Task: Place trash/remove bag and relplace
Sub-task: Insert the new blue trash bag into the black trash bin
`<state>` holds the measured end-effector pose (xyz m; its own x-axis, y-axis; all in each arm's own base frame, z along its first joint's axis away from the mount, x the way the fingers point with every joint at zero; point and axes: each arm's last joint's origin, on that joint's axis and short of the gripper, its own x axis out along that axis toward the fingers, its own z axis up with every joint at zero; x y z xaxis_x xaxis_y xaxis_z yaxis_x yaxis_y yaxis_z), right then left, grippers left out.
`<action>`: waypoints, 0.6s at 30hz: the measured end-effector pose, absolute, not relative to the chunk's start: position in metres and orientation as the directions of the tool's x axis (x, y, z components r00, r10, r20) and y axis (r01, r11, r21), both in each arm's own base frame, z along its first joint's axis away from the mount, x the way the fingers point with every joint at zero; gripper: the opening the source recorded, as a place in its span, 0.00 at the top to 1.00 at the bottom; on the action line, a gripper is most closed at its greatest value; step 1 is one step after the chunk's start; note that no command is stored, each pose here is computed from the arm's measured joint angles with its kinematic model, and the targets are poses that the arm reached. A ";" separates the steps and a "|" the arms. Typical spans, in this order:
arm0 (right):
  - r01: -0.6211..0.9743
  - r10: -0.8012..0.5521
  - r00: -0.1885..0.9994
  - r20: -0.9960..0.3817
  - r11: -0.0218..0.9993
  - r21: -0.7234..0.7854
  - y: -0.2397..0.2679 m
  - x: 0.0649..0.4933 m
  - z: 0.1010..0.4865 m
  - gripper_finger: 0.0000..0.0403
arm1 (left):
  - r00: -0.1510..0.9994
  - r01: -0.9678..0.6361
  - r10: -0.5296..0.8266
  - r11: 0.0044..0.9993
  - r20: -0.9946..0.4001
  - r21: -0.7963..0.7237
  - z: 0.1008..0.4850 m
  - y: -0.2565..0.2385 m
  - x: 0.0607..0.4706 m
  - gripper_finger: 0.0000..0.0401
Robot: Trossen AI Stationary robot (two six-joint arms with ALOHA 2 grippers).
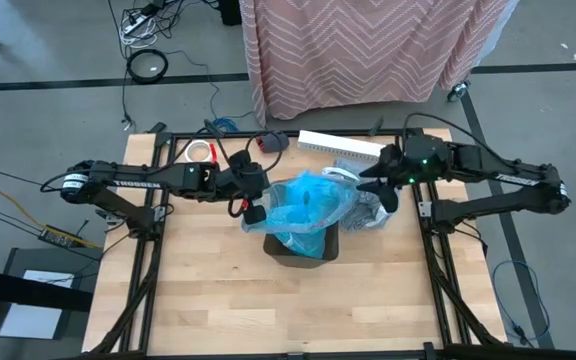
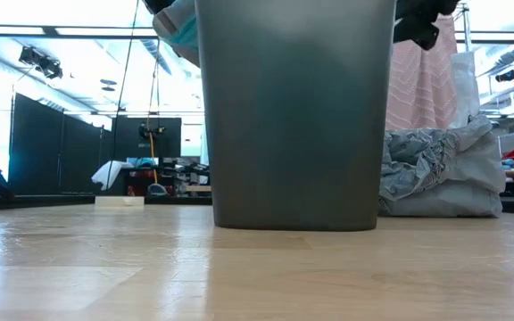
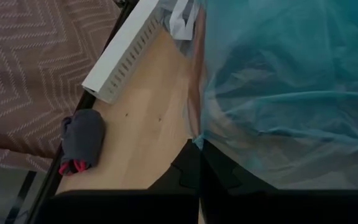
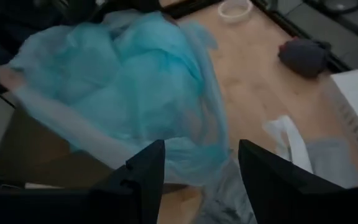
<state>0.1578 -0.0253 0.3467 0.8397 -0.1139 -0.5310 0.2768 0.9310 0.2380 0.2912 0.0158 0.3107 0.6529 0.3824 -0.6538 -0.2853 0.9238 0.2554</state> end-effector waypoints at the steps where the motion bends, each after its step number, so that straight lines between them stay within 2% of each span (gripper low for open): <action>1: 0.263 -0.106 0.849 -0.518 0.935 0.239 -0.023 0.158 0.348 0.53 | 0.653 -0.285 0.382 0.924 -0.654 0.256 0.311 0.016 0.291 0.99; 5: 0.149 -0.047 0.908 -0.416 0.965 0.217 -0.012 0.164 0.358 0.53 | 0.652 -0.284 0.382 0.924 -0.654 0.256 0.311 0.016 0.291 0.99; 9: 0.037 0.006 0.940 -0.342 0.992 0.119 0.007 0.178 0.363 0.53 | 0.652 -0.284 0.382 0.924 -0.655 0.257 0.311 0.016 0.291 0.99; 18: -0.041 -0.066 0.888 -0.456 0.974 -0.221 0.064 0.217 0.331 0.53 | 0.652 -0.283 0.382 0.924 -0.655 0.258 0.311 0.016 0.291 0.99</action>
<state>0.2170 0.0638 0.3309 0.8876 -0.0664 -0.4558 -0.0405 0.9745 -0.2208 0.2911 0.0158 0.3107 0.6522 0.3825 -0.6545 -0.2832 0.9238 0.2576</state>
